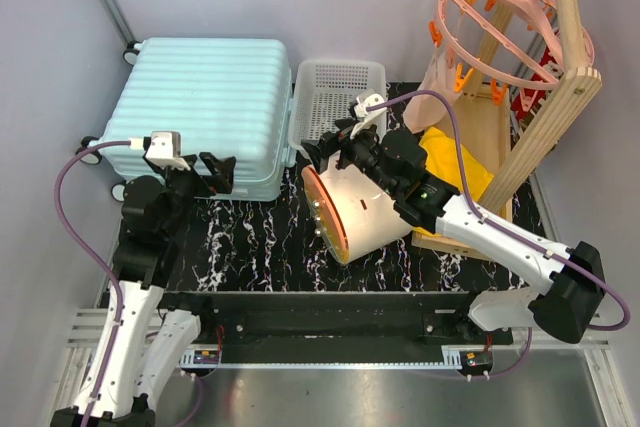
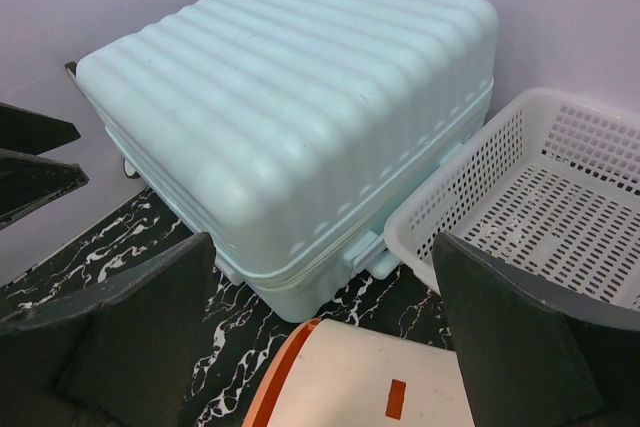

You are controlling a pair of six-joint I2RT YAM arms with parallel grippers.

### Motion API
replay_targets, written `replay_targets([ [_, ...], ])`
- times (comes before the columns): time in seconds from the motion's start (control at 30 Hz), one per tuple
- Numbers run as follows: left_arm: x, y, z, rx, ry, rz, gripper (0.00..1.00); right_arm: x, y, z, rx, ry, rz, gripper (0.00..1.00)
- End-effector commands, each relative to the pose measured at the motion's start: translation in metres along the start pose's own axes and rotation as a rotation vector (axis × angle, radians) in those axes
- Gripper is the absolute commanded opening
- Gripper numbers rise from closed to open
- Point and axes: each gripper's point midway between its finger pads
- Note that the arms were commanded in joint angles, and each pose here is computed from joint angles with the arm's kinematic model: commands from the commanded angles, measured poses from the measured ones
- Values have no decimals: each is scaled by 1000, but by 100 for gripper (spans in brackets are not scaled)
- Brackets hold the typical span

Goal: Open, take out, and arrange the luggage
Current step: Adjust the luggage at the center of the board.

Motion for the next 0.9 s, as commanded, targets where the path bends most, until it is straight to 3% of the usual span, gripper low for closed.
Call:
replay_targets([
  [0.0,23,0,0,22,-63,20,99,22,2,2,20,-73,4,100],
  [0.57,19,-6,5,-41,-109,-34,99,21,1,5,6,-54,-26,100],
  [0.87,-17,34,-13,147,17,-19,97,8,-7,6,-40,27,-28,100],
])
Point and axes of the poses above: each gripper's point midway between its finger pads, its own z axis back along the fingers, its own y axis along the line the jaws close on, x = y × z, and after that the axes turned 6 degrees about z, right-handed
